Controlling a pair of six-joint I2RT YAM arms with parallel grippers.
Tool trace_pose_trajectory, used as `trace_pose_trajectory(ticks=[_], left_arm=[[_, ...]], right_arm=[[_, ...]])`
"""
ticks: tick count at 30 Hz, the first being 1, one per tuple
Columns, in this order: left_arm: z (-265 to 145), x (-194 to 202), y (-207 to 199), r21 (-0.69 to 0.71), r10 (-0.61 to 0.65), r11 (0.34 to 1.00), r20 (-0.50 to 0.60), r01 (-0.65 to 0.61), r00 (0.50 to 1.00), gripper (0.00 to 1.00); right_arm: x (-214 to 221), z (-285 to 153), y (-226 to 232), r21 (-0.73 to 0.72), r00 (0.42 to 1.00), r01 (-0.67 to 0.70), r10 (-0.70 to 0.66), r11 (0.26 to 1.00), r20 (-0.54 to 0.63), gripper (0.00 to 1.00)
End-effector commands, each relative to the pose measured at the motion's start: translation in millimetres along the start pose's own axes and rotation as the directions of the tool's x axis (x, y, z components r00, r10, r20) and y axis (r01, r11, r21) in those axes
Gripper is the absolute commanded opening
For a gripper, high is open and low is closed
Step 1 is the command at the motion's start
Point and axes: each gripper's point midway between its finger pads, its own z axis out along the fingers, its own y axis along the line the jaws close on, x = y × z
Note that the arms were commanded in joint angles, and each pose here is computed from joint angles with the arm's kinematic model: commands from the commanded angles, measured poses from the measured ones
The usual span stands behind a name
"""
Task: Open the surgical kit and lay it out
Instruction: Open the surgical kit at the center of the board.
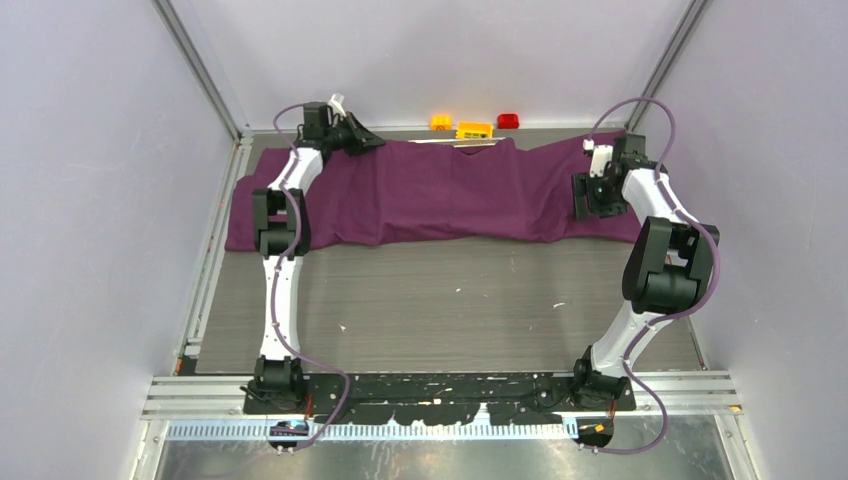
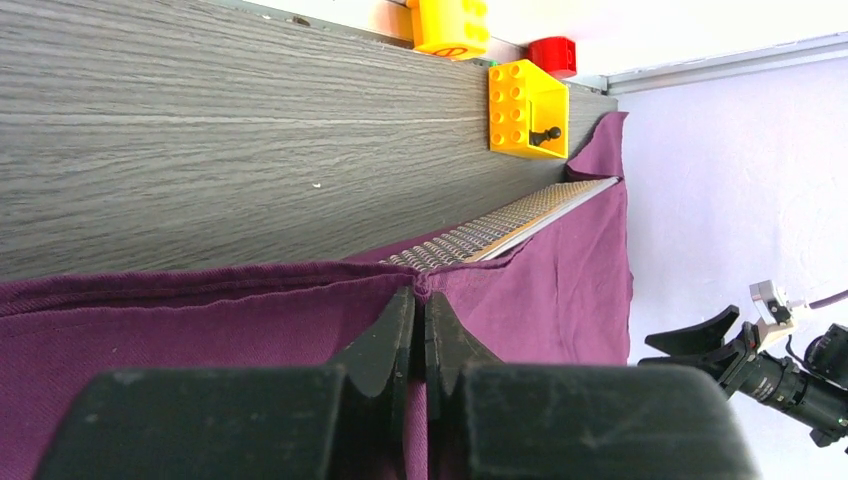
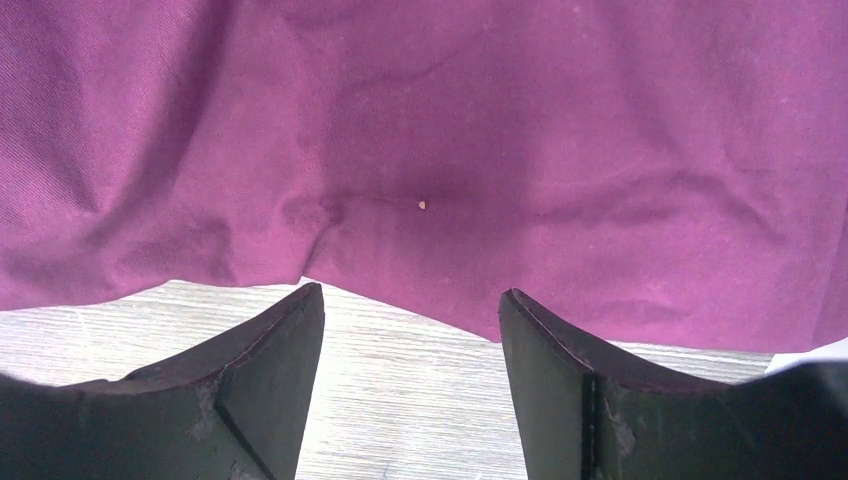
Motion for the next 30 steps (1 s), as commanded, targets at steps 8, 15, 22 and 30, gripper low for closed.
trace_pose_trajectory(ticks=[8,15,22,30], left_arm=[[-39,-21,-82,0.118,0.131,0.984,0.03,-0.134,0.991,0.0],[-63,1,-104,0.142,0.202,0.97,-0.018,-0.197,0.979,0.0],[-105,68,-113,0.143,0.346,0.933,-0.119,-0.329,0.931,0.0],[-164,178,-111,0.175,0.627,0.778,-0.273,-0.603,0.73,0.0]], right_arm=[[-28,-31,0,0.021,0.993,0.026,-0.028,0.999,0.116,0.69],[-31,-33,0,0.016,0.991,0.033,-0.035,0.999,0.127,0.69],[-42,-42,2,0.012,0.986,0.045,-0.047,0.999,0.163,0.7],[-91,-67,39,-0.18,0.955,0.046,0.009,0.983,0.296,0.7]])
